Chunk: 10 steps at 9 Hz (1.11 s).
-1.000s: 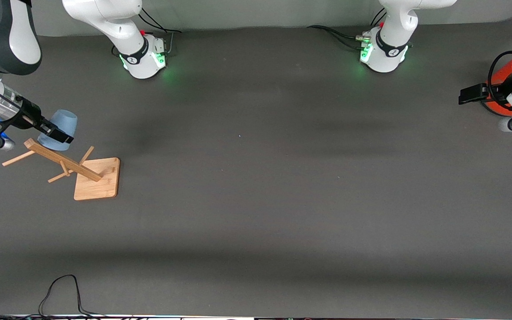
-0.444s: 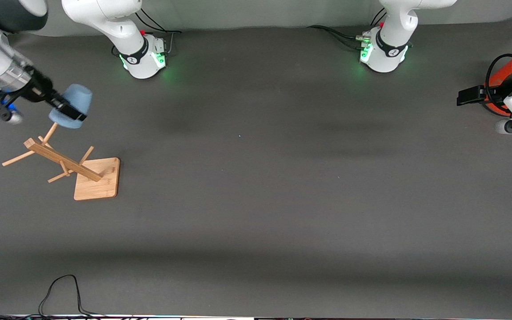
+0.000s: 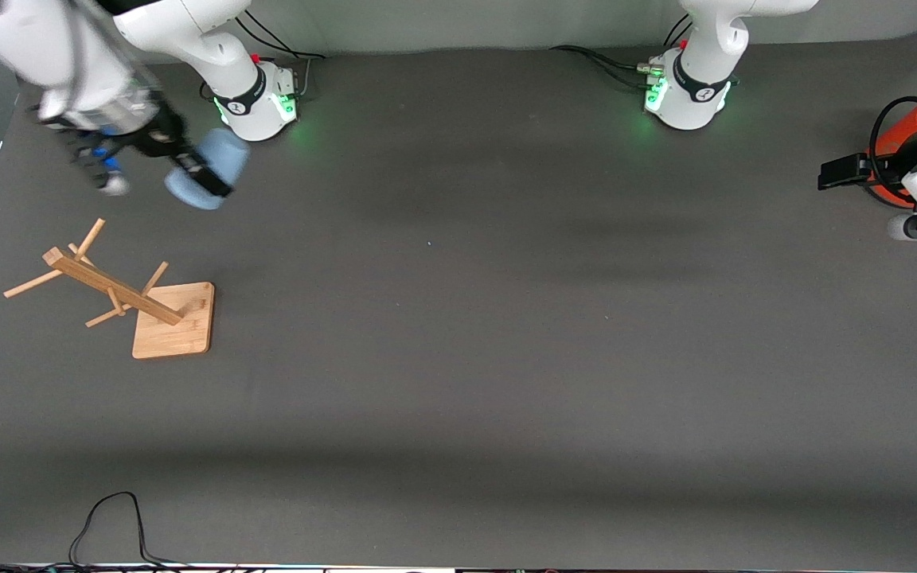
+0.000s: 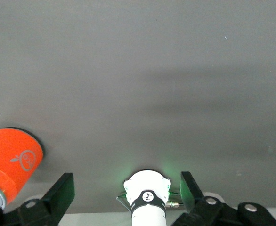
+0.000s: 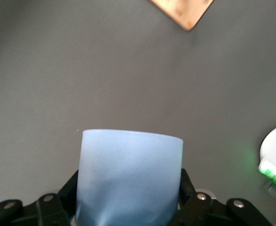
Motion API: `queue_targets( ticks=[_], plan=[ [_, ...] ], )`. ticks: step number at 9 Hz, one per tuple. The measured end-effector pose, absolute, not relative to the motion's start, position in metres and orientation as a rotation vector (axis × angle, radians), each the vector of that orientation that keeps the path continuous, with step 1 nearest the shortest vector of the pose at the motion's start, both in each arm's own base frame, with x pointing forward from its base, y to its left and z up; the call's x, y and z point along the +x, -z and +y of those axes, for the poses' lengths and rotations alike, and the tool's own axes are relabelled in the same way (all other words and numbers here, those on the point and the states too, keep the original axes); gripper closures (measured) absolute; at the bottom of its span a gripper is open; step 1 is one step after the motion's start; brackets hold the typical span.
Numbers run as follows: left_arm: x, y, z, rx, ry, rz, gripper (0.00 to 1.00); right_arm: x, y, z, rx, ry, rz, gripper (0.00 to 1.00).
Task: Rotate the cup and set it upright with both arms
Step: 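Carry the cup to mid-table with the right gripper while the left gripper approaches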
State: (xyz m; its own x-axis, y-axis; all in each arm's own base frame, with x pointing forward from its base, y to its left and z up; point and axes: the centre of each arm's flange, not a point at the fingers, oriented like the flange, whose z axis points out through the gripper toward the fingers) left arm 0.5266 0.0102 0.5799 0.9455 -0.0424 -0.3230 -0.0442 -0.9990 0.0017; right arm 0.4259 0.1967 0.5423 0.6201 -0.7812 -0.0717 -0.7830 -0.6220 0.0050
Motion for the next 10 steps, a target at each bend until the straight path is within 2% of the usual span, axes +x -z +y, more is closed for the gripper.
queue_targets(
  ticks=[2, 5, 10],
  plan=[
    [0.527, -0.580, 0.010, -3.093, -0.514, 0.069, 0.00, 0.443, -0.521, 0.310, -2.761, -0.056, 1.519, 0.18],
    [0.527, -0.580, 0.010, -3.093, -0.516, 0.069, 0.00, 0.482, -0.455, 0.443, -2.653, 0.004, 1.777, 0.18],
    [0.528, -0.580, -0.019, -3.094, -0.497, 0.152, 0.00, 0.474, -0.331, 0.571, -2.493, 0.131, 1.992, 0.18]
  ],
)
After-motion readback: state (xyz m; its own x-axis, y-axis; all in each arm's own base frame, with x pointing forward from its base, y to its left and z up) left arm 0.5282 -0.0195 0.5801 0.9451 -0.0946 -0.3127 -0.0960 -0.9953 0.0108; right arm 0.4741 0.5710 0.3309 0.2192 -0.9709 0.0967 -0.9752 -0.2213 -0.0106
